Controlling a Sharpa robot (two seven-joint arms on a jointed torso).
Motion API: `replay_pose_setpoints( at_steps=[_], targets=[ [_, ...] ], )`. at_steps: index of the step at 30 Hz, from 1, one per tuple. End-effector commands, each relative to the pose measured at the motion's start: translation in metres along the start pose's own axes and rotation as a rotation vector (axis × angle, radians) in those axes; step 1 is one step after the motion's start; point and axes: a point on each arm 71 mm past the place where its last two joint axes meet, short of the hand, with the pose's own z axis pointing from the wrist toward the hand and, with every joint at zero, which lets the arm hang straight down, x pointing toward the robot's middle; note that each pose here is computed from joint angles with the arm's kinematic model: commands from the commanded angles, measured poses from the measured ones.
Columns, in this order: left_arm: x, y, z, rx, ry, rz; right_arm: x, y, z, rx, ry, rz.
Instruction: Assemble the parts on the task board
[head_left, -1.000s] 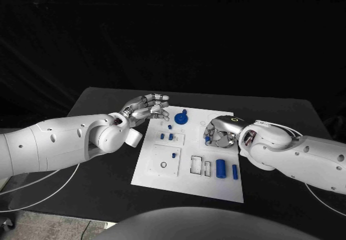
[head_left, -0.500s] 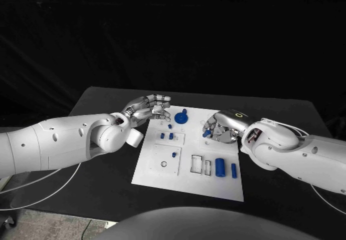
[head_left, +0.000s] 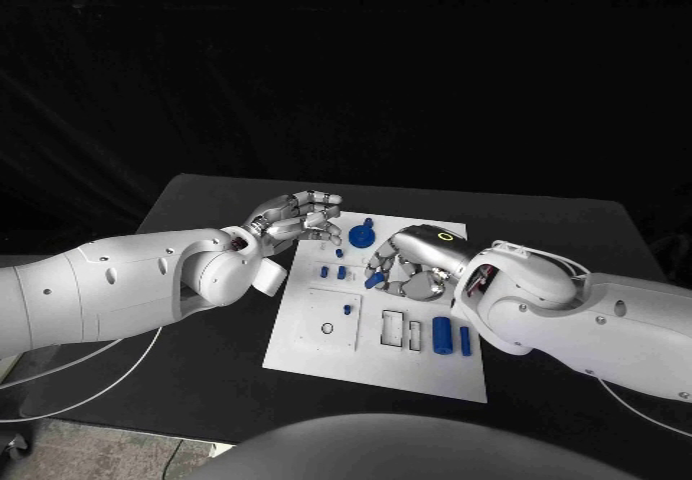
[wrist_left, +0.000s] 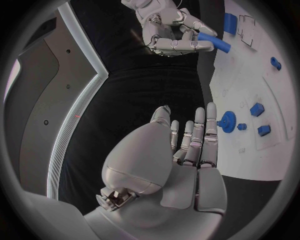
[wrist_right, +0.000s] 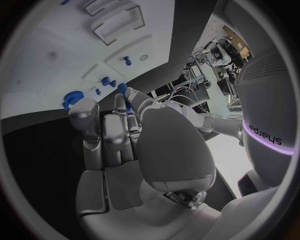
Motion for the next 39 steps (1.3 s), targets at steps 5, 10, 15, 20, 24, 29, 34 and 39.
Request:
replay_pose_setpoints(
  at_steps=[5, 10, 15, 20, 24, 29, 34, 39],
  targets=[
    [0.0027, 0.0002, -0.0002, 0.003, 0.026, -0.008, 0.028, 0.025, 0.021, -0.082, 0.061, -0.008],
    [0.0032, 0.0002, 0.0003, 0.005, 0.028, -0.009, 0.048, 0.035, 0.037, -0.105, 0.103, -0.024],
    [0.0039, 0.0002, 0.0, 0.006, 0.031, -0.011, 0.063, 0.04, 0.049, -0.115, 0.14, -0.049],
    [0.0038, 0.0003, -0.0003, 0.006, 0.031, -0.011, 0.069, 0.044, 0.054, -0.121, 0.156, -0.071],
    [0.0038, 0.0005, 0.0001, 0.006, 0.032, -0.011, 0.072, 0.045, 0.056, -0.12, 0.174, -0.088],
    [0.0045, 0.0011, 0.0003, 0.005, 0.035, -0.013, 0.074, 0.044, 0.057, -0.11, 0.202, -0.107],
    [0.005, 0.002, 0.0006, 0.002, 0.037, -0.014, 0.075, 0.044, 0.057, -0.106, 0.214, -0.114],
    [0.0059, 0.0026, 0.0013, -0.001, 0.041, -0.015, 0.076, 0.044, 0.057, -0.109, 0.221, -0.11]
  ],
)
